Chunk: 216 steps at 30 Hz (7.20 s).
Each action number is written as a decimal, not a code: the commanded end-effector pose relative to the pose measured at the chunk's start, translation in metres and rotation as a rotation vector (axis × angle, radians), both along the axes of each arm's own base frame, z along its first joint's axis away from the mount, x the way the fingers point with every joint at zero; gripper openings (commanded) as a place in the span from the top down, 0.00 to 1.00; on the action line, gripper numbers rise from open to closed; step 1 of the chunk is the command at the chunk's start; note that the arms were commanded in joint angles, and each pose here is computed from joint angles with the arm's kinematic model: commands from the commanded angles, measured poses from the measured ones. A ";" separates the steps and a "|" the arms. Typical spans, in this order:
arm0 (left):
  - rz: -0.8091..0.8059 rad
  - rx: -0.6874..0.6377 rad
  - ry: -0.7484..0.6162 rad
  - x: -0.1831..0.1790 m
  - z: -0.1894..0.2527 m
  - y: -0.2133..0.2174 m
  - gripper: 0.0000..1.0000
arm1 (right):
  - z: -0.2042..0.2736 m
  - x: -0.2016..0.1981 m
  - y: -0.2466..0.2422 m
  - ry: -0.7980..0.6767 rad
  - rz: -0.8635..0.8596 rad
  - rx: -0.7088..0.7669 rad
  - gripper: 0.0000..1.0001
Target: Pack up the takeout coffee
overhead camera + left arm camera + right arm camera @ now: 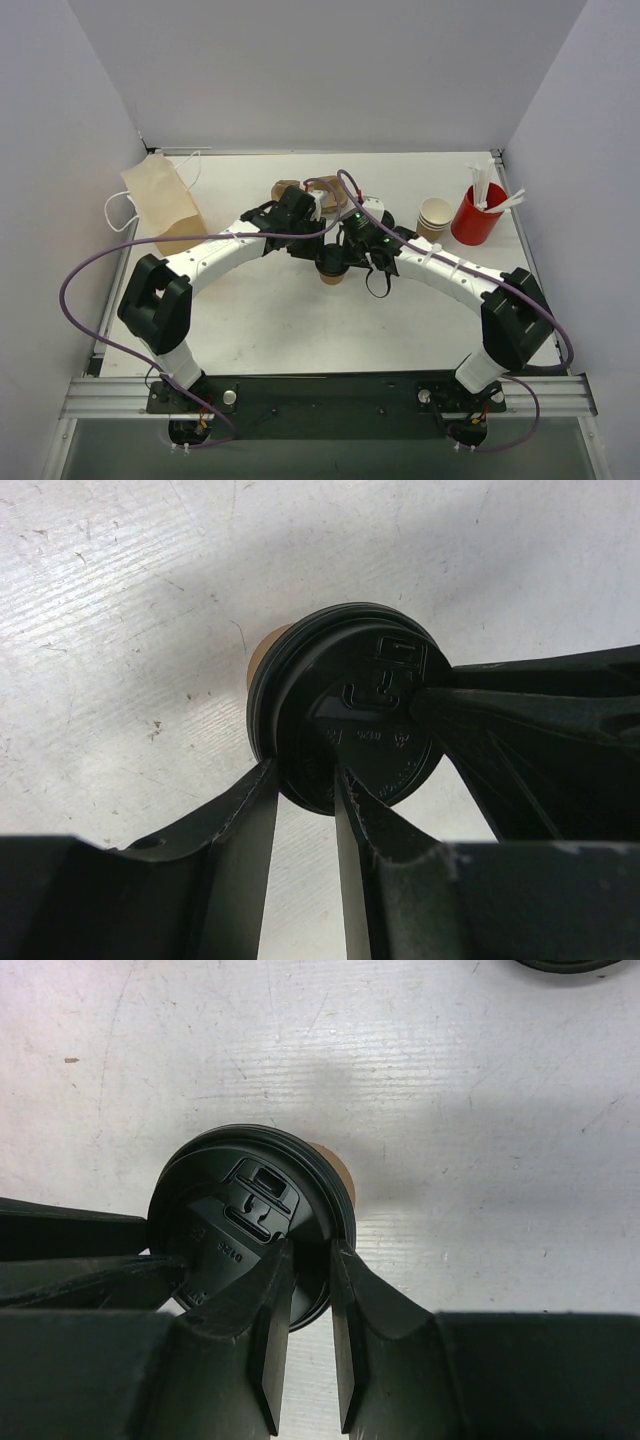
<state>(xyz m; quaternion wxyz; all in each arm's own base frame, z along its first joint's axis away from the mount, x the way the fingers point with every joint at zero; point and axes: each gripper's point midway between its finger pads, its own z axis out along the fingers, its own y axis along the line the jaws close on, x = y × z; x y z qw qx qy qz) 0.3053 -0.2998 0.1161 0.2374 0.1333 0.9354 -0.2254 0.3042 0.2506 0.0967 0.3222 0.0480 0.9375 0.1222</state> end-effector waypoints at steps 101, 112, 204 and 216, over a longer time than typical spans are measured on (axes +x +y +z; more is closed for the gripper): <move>0.267 -0.089 -0.130 0.025 0.071 0.092 0.51 | 0.007 -0.004 0.021 0.123 0.256 -0.376 0.31; 0.245 -0.102 -0.131 0.026 0.071 0.089 0.51 | 0.030 -0.021 -0.042 0.110 0.113 -0.319 0.34; 0.623 0.203 -0.388 0.186 0.077 0.111 0.57 | 0.114 0.059 -0.127 -0.132 -0.164 -0.023 0.24; 0.607 0.244 -0.327 0.215 0.040 0.114 0.60 | 0.096 0.189 -0.051 -0.262 0.034 0.061 0.50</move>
